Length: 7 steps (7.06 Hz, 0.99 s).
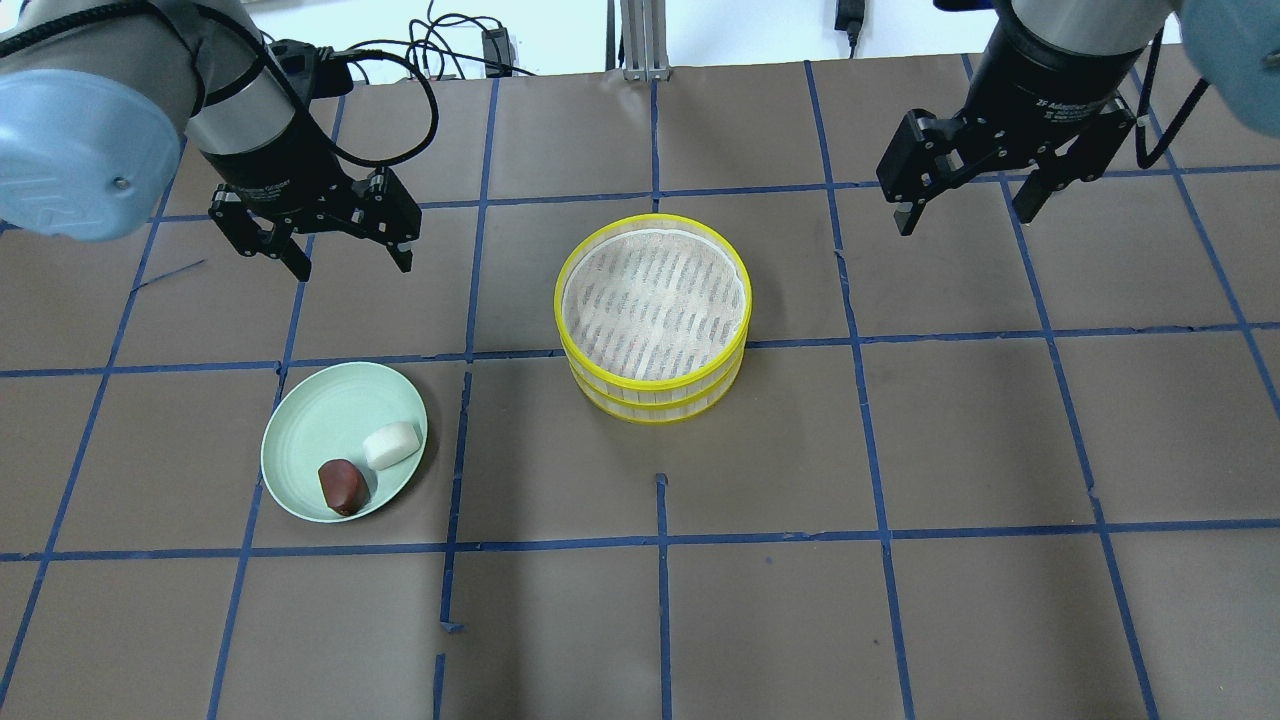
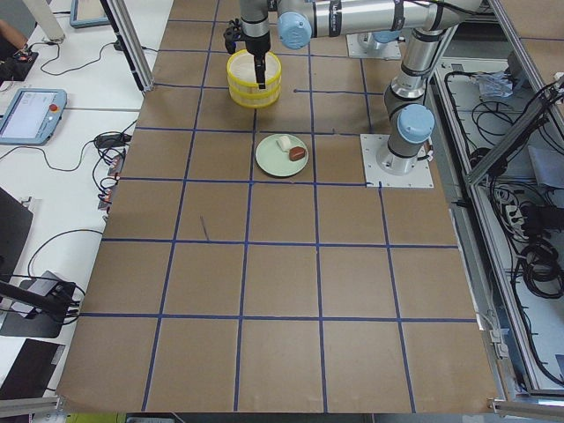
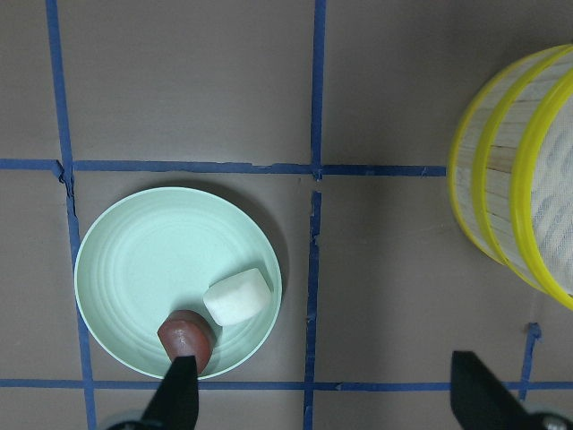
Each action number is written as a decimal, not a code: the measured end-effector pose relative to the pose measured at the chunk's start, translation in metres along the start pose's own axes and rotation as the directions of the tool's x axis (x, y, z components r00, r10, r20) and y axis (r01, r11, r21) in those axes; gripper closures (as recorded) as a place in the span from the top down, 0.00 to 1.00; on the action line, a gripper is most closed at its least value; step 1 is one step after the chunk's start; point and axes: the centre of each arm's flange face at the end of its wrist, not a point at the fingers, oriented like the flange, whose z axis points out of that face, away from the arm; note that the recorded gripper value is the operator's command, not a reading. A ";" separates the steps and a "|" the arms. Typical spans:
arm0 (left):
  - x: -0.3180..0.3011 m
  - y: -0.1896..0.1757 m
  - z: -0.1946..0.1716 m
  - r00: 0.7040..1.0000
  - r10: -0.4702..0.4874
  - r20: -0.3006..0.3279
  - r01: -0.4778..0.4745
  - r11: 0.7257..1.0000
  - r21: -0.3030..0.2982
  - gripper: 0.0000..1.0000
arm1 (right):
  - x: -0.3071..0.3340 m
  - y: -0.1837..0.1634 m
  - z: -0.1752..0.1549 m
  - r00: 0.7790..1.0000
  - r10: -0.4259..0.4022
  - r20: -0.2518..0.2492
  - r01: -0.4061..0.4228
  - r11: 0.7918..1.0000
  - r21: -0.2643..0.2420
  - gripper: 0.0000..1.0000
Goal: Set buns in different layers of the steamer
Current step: 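Move the right gripper to the steamer rim while the left gripper approaches the plate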
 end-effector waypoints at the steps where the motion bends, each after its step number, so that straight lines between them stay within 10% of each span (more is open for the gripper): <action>1: 0.001 -0.001 0.001 1.000 0.002 -0.002 -0.002 1.000 0.002 1.00 | 0.000 0.000 0.000 1.000 -0.002 -0.002 0.002 1.000 0.000 1.00; 7: -0.010 0.004 0.024 0.985 0.144 0.093 -0.140 0.989 -0.046 0.93 | -0.008 -0.031 0.047 0.999 0.054 0.000 -0.054 0.999 -0.006 1.00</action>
